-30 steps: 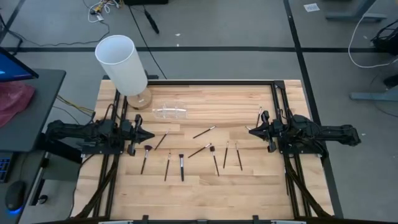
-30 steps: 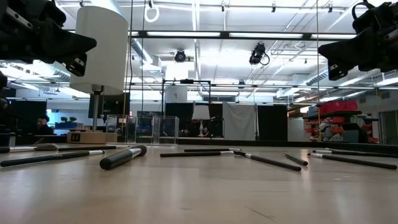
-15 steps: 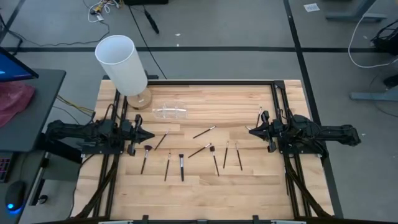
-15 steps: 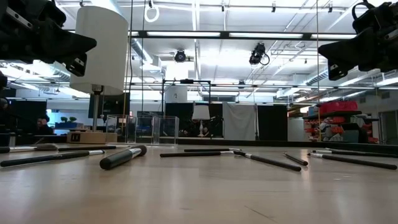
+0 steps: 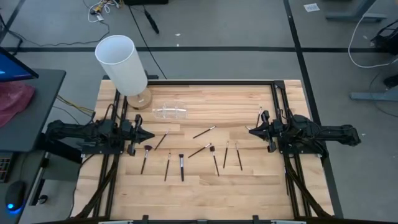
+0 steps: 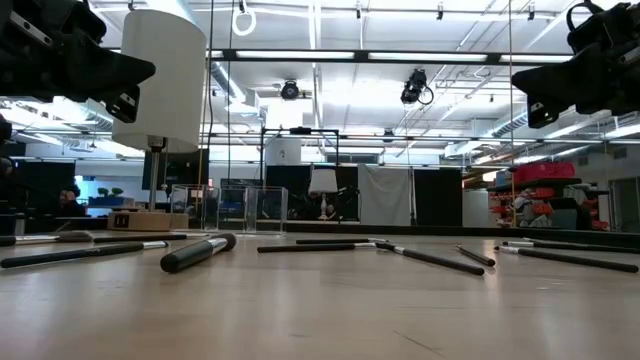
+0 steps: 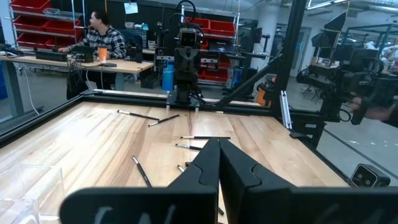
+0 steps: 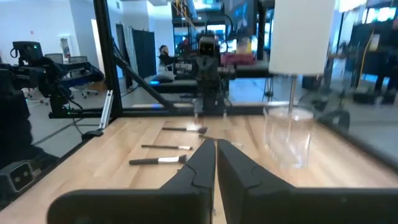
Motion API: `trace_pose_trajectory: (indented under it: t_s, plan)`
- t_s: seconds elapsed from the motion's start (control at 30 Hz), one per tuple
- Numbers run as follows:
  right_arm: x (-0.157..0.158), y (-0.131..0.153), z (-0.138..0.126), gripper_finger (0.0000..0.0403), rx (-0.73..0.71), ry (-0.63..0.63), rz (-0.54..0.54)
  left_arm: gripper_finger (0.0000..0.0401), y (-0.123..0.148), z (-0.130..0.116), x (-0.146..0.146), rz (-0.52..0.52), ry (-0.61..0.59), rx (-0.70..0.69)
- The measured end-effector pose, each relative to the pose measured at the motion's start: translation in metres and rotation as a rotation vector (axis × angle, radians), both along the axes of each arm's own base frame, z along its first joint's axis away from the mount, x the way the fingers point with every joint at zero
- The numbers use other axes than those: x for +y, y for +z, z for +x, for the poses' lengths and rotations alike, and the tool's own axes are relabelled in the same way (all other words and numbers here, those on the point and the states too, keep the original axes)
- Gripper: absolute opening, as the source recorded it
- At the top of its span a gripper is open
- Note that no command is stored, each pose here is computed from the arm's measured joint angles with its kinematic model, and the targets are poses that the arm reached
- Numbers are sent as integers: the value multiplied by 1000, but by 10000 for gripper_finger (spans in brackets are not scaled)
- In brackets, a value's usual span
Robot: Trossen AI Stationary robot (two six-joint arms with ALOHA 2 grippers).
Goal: Put items in baskets/containers
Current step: Put the eyeshadow brush into the transparent organizer
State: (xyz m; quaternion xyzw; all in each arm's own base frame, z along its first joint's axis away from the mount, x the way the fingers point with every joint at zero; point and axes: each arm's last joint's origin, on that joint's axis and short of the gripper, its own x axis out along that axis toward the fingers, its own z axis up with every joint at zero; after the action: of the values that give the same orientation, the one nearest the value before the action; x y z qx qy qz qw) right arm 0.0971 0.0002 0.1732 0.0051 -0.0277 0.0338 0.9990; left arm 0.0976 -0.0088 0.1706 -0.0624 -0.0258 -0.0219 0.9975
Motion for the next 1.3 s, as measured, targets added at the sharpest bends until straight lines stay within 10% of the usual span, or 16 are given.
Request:
trace_pose_trajectory:
  t_s: [0.5,1.07,1.3]
  plan:
    - [8,49,-12,22,-492,201,178,3,0,0,0,0,0,0]
    - [24,23,43,7,-274,59,397,3,0,0,0,0,0,0]
    - [21,20,62,19,-176,-205,430,3,0,0,0,0,0,0]
